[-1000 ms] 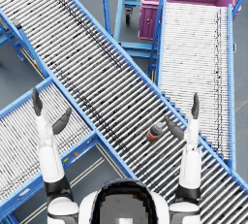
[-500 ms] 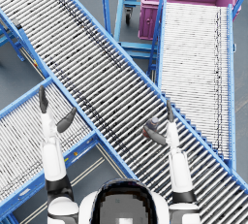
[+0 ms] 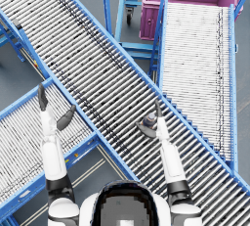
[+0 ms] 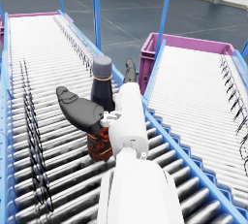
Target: Pick up the oil and place it on the left assembly line, put the cola on the right, and keep Sprite still
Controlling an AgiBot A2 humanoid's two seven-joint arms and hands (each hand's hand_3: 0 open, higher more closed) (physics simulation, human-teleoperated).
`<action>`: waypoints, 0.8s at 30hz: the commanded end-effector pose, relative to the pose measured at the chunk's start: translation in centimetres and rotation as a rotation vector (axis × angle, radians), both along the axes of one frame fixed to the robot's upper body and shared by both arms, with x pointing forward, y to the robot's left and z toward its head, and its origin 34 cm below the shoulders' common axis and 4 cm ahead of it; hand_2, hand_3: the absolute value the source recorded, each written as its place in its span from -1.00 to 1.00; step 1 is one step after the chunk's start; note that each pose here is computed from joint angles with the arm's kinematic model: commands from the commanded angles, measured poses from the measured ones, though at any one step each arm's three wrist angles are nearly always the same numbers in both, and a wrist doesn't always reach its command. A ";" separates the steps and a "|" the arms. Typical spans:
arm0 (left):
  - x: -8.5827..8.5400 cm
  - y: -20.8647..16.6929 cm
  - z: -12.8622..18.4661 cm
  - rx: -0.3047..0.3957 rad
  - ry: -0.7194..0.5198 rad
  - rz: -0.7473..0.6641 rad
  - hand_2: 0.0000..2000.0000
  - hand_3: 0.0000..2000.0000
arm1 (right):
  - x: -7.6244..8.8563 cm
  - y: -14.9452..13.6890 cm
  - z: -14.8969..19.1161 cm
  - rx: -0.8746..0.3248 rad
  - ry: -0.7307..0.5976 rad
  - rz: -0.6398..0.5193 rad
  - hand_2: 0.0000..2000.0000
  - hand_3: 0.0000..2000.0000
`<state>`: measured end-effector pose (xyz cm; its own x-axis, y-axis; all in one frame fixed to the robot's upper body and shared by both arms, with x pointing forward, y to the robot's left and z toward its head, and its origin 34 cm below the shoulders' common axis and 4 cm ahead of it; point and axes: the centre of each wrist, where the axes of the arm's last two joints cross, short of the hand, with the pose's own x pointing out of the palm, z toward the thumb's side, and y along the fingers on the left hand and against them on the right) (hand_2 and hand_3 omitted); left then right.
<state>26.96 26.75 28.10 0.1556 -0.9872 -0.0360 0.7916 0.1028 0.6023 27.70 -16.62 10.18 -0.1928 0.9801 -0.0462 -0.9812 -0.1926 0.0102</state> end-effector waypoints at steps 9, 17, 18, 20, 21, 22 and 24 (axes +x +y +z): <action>0.8 0.4 0.1 -0.015 0.011 0.011 -1.00 -1.00 | 2.5 2.7 -3.1 -0.028 0.149 0.044 -1.00 -1.00; 1.0 0.9 -0.3 -0.033 0.026 0.028 -1.00 -1.00 | 6.3 3.3 -6.7 -0.133 0.377 0.029 -1.00 -1.00; 0.9 1.0 -0.1 -0.034 0.017 0.032 -1.00 -1.00 | 6.3 3.2 -6.6 -0.129 0.369 0.014 0.36 -0.67; 0.8 0.9 -0.1 -0.034 0.015 0.029 -1.00 -1.00 | 6.2 3.0 -6.6 -0.129 0.366 0.061 1.00 -0.02; 0.9 0.8 -0.7 -0.036 0.035 0.025 -1.00 -1.00 | 6.1 3.0 -6.8 -0.143 0.375 0.074 1.00 0.31; 0.9 0.8 -0.7 -0.037 0.034 0.026 -1.00 -1.00 | 6.1 3.0 -6.6 -0.148 0.366 0.079 1.00 0.63; 0.8 0.8 -0.7 -0.038 0.032 0.027 -1.00 -1.00 | 5.9 3.1 -6.3 -0.172 0.347 0.136 1.00 1.00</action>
<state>27.76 27.58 27.45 0.1817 -0.9833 -0.0032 0.8064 0.1472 0.5728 35.25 -13.05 6.28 -0.3445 0.9348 -0.0860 -0.8995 -0.3025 0.3153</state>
